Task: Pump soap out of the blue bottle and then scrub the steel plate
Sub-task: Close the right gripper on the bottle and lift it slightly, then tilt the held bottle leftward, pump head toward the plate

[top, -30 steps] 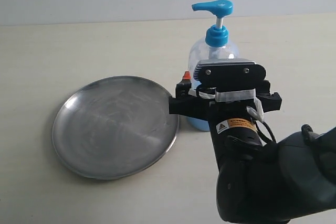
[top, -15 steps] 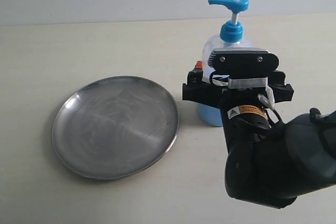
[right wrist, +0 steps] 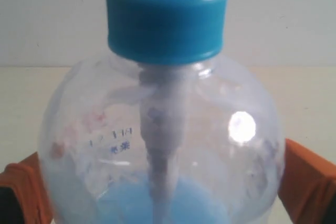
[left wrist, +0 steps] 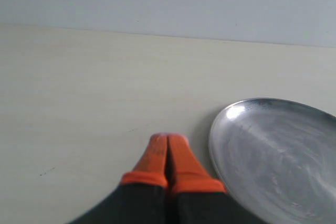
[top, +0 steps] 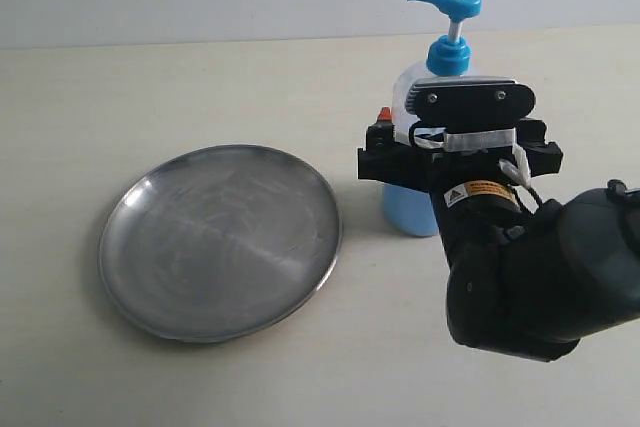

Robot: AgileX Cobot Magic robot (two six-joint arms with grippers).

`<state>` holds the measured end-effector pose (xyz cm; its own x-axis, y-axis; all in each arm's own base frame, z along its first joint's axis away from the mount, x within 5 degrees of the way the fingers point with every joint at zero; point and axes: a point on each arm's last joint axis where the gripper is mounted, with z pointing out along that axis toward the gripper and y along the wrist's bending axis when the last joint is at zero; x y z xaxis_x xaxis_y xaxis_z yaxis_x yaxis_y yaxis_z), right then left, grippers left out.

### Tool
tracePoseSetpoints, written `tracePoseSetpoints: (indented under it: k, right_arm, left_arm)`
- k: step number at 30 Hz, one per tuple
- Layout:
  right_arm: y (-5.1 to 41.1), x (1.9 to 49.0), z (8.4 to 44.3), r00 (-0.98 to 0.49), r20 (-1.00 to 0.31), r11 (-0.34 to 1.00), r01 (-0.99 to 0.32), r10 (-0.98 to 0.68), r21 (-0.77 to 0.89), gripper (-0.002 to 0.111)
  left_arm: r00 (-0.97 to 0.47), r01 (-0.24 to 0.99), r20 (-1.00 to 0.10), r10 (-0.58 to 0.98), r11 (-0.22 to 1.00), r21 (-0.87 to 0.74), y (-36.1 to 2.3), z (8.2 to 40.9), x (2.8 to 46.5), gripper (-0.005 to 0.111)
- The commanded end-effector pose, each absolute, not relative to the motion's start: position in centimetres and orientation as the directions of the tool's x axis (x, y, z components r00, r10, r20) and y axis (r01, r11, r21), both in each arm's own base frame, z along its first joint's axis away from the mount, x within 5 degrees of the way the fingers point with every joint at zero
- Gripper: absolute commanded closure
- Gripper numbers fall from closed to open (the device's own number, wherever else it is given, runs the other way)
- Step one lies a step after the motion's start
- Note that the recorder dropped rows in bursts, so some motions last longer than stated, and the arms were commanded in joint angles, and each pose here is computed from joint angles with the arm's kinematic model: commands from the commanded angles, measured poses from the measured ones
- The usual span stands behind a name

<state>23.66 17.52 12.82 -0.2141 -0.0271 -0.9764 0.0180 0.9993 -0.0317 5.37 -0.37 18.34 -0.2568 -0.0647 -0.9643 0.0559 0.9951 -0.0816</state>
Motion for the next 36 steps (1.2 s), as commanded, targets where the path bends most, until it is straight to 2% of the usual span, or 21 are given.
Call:
tracePoseSetpoints:
  k: [1, 5, 12, 15, 17, 19, 22, 24, 29, 36]
  right_arm:
    - [17.1, 24.4, 12.9, -0.205, -0.978, 0.999, 0.000, -0.035, -0.036, 0.003]
    - [16.3, 25.2, 12.9, -0.199, -0.980, 1.000, 0.008, -0.021, -0.023, 0.003]
    - [16.1, 26.0, 12.8, -0.213, -0.977, 0.998, -0.061, -0.001, 0.012, 0.003]
    - [15.7, 26.3, 12.7, -0.217, -0.976, 0.999, -0.053, -0.001, 0.010, 0.008]
    - [15.7, 26.4, 12.4, -0.223, -0.975, 0.998, -0.056, -0.011, 0.001, 0.020]
    - [15.7, 26.4, 12.0, -0.233, -0.972, 0.998, -0.060, -0.022, -0.009, 0.039]
    - [16.0, 26.3, 11.7, -0.243, -0.969, 0.995, -0.096, -0.044, -0.021, 0.086]
    - [16.0, 26.3, 12.0, -0.235, -0.971, 0.995, -0.096, -0.039, -0.016, 0.106]
    - [16.4, 26.2, 14.6, -0.166, -0.983, 0.986, -0.160, -0.081, -0.054, 0.108]
    - [16.8, 25.7, 16.1, -0.186, -0.971, 0.963, -0.249, -0.153, -0.104, 0.108]
  left_arm:
    - [-0.247, 0.054, -0.967, -0.068, 0.995, -0.084, -0.4, 18.3, 5.4, 0.107]
    - [-0.247, 0.054, -0.967, -0.068, 0.995, -0.084, -0.4, 18.3, 5.4, 0.107]
    - [-0.247, 0.054, -0.967, -0.068, 0.995, -0.084, -0.4, 18.3, 5.4, 0.107]
    - [-0.247, 0.054, -0.967, -0.068, 0.995, -0.084, -0.4, 18.3, 5.4, 0.107]
    - [-0.247, 0.054, -0.967, -0.068, 0.995, -0.084, -0.4, 18.3, 5.4, 0.107]
    - [-0.247, 0.054, -0.967, -0.068, 0.995, -0.084, -0.4, 18.3, 5.4, 0.107]
    - [-0.247, 0.054, -0.967, -0.068, 0.995, -0.084, -0.4, 18.3, 5.4, 0.107]
    - [-0.247, 0.054, -0.967, -0.068, 0.995, -0.084, -0.4, 18.3, 5.4, 0.107]
    - [-0.247, 0.054, -0.967, -0.068, 0.995, -0.084, -0.4, 18.3, 5.4, 0.107]
    - [-0.247, 0.054, -0.967, -0.068, 0.995, -0.084, -0.4, 18.3, 5.4, 0.107]
